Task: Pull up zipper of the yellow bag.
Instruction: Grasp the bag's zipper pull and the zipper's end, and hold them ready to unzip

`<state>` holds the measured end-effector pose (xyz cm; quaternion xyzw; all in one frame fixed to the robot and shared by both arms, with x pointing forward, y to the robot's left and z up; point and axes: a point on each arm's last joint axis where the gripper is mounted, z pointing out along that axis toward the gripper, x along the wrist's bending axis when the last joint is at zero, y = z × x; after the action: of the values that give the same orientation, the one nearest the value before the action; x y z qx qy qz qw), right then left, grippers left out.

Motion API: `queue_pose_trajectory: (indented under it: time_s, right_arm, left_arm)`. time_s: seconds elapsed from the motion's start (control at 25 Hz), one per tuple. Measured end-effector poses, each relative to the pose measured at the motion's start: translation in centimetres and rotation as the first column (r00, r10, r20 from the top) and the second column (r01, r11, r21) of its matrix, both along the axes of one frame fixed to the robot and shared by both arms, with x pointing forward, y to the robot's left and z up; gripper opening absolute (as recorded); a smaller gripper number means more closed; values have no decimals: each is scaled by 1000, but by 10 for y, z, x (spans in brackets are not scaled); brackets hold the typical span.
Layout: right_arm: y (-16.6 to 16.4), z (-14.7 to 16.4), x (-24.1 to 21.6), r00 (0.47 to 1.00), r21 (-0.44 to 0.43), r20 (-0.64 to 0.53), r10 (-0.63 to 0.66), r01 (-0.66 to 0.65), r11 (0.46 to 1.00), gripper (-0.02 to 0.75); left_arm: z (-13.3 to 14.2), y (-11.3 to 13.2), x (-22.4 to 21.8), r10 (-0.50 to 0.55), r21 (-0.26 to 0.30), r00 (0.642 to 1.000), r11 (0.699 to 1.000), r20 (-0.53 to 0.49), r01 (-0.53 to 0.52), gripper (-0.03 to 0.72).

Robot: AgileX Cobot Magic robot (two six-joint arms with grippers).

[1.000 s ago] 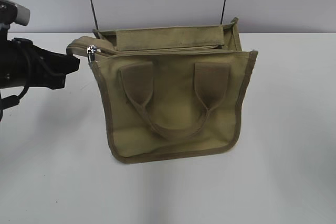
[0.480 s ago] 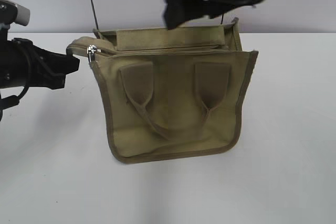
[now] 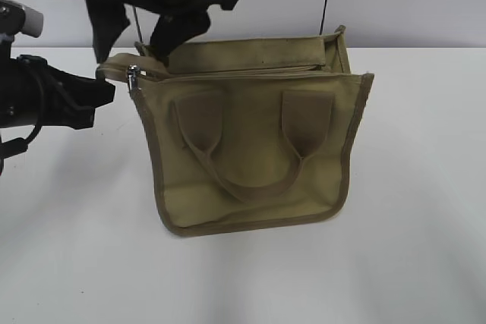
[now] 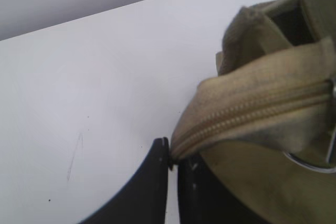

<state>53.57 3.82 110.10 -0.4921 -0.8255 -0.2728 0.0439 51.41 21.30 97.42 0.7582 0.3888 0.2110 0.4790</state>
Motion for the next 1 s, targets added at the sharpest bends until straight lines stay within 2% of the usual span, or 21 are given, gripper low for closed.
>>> queue_pose_trajectory:
  time_s: [0.12,0.28,0.76,1.0]
  right_arm:
    - [12,-13,4,997,21,-74,9,-8,1000,419]
    - [18,-30,7,992,1,-126,6,-6,1000,375]
    - [22,-37,17,997,13,-72,-41,42,999,364]
    - [19,-37,19,997,-26,-51,-56,55,998,364]
  left_arm:
    - [0,0,0,0,0,1000,1000,0,0,9]
    - [0,0,0,0,0,1000,1000,0,0,9]
    - [0,0,0,0,0,1000,1000,0,0,9]
    - [0,0,0,0,0,1000,1000,0,0,9]
